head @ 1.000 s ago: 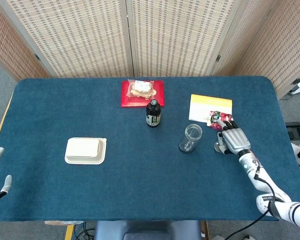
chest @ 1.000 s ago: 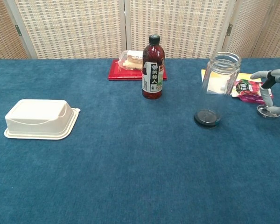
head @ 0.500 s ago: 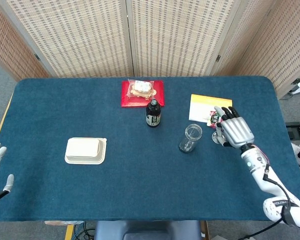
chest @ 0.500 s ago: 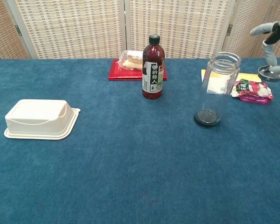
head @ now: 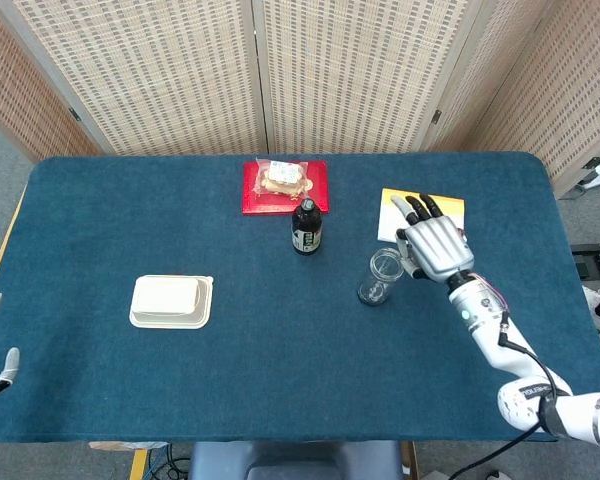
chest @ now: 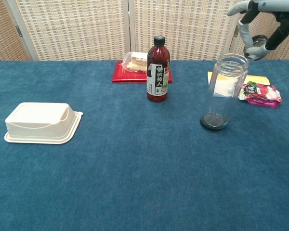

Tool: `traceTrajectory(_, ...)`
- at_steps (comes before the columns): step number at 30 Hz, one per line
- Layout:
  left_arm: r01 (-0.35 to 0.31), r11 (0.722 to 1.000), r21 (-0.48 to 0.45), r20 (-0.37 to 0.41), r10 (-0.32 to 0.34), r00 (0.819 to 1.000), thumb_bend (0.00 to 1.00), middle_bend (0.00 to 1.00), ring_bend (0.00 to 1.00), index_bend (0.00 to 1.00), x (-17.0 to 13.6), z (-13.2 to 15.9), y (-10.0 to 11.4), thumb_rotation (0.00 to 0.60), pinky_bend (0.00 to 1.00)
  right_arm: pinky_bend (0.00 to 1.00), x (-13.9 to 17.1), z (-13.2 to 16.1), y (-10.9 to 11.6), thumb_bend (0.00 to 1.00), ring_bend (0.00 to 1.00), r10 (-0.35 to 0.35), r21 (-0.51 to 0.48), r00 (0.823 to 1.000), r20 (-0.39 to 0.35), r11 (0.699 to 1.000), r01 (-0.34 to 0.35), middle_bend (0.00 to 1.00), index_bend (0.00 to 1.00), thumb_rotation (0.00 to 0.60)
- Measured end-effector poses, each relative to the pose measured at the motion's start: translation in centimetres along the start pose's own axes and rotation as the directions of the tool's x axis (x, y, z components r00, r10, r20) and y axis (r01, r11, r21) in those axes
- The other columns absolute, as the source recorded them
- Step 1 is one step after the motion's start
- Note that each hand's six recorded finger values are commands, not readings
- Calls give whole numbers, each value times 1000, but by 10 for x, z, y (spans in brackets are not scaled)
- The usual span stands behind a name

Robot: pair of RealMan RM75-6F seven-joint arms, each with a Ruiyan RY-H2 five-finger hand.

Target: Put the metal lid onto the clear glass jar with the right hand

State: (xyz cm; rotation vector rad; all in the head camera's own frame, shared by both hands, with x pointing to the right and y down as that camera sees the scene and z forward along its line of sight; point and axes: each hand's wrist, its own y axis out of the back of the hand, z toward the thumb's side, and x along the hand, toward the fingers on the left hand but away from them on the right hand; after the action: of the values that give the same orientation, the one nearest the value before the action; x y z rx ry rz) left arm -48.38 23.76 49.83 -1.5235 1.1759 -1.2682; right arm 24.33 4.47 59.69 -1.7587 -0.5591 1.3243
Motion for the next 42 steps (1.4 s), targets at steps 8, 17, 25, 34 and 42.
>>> traceTrajectory(8,-17,1000,-13,0,17,1000,424,0,0,0,-3,-1,7,600,11,0,-6,17,5,390,0,-6,6,1000,-20,1000,6,36,643,600)
traceTrajectory(17,-25,1000,-9,-4,25,1000,425,0,0,0,-4,-3,9,600,11,0,-7,15,-3,390,0,10,12,1000,-9,1000,-10,36,643,600)
traceTrajectory(25,-23,1000,6,-11,23,1000,425,0,0,0,-3,-4,8,600,11,0,-7,4,-11,390,0,23,3,1000,8,1000,-23,38,643,600)
traceTrajectory(34,-24,1000,6,-11,24,1000,425,0,0,0,-2,-4,7,600,11,0,-7,-2,-13,390,0,40,10,999,16,999,-40,3,519,600)
traceTrajectory(42,-22,1000,7,-11,22,1000,425,0,0,0,-2,-4,6,600,11,0,-8,0,-6,390,0,38,2,999,18,999,-38,0,473,600)
